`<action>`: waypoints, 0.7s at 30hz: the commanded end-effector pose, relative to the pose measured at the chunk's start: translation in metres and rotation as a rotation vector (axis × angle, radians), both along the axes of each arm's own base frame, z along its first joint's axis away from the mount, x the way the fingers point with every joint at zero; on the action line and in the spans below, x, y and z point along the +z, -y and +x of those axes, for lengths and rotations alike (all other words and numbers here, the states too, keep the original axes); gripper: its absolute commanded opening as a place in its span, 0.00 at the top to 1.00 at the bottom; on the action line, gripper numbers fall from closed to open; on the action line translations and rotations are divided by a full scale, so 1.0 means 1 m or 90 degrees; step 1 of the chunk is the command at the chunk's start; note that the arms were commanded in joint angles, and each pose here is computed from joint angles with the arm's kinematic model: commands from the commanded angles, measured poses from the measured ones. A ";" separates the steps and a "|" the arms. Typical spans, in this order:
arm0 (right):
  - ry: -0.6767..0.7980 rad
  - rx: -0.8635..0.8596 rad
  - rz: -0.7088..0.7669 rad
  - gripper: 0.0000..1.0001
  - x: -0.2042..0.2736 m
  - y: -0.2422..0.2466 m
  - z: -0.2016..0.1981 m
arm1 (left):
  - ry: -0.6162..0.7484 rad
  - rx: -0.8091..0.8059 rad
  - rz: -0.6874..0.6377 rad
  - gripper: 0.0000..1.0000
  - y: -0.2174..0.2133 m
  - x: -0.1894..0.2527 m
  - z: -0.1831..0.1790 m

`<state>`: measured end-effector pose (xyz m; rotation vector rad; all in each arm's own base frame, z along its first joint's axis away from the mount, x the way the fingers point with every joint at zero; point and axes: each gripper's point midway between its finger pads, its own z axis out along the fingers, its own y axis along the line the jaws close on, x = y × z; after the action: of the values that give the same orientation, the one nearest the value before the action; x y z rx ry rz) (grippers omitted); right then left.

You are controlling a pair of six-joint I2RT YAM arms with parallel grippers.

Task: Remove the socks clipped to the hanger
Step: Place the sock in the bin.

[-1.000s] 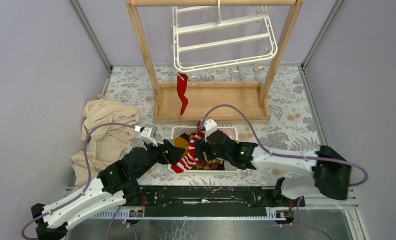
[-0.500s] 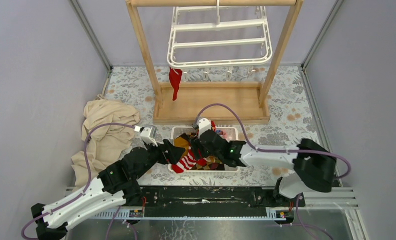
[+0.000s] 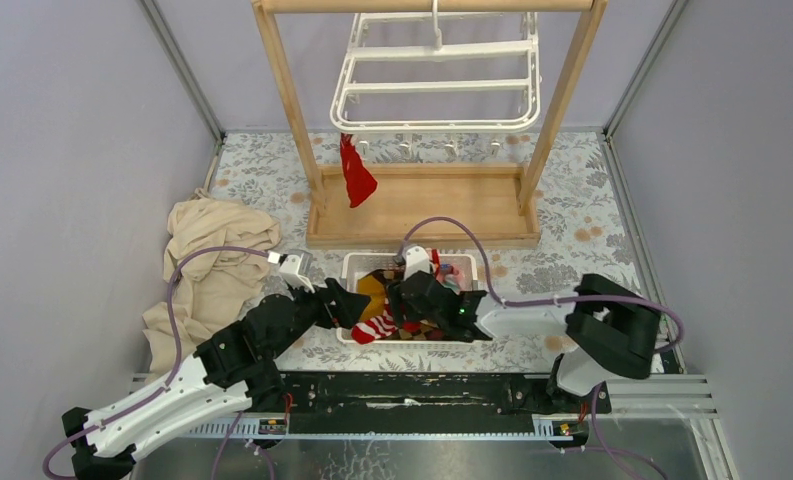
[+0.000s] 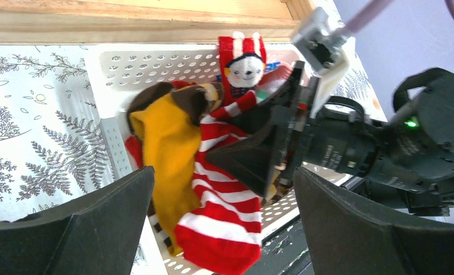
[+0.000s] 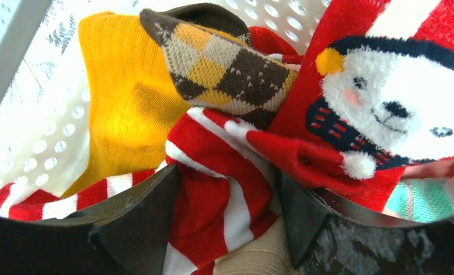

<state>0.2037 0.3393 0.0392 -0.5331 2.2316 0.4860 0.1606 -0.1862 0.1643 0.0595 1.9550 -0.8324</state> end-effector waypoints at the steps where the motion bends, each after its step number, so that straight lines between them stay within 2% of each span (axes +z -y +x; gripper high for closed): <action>1: -0.020 -0.025 -0.032 0.27 -0.003 0.043 -0.021 | 0.001 0.005 0.003 0.01 0.001 0.000 0.001; 5: 0.013 -0.016 -0.002 0.24 0.035 0.050 -0.022 | 0.004 0.009 0.003 0.01 0.000 0.001 0.003; 11: 0.020 0.019 0.015 0.26 0.066 0.058 -0.035 | 0.001 0.012 0.003 0.01 -0.001 0.000 0.003; 14: 0.002 0.103 0.022 0.29 0.067 0.042 -0.059 | -0.001 0.013 0.000 0.01 -0.001 -0.001 0.003; 16: 0.003 0.154 -0.013 0.30 0.061 0.034 -0.074 | -0.003 0.014 0.002 0.02 -0.001 -0.002 0.003; 21: 0.004 0.198 -0.077 0.31 0.041 0.016 -0.087 | -0.005 0.014 0.001 0.02 -0.001 -0.003 0.002</action>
<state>0.1247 0.3053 0.0806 -0.8441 2.2117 0.5211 0.1618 -0.1861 0.1604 0.0559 1.9689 -0.8163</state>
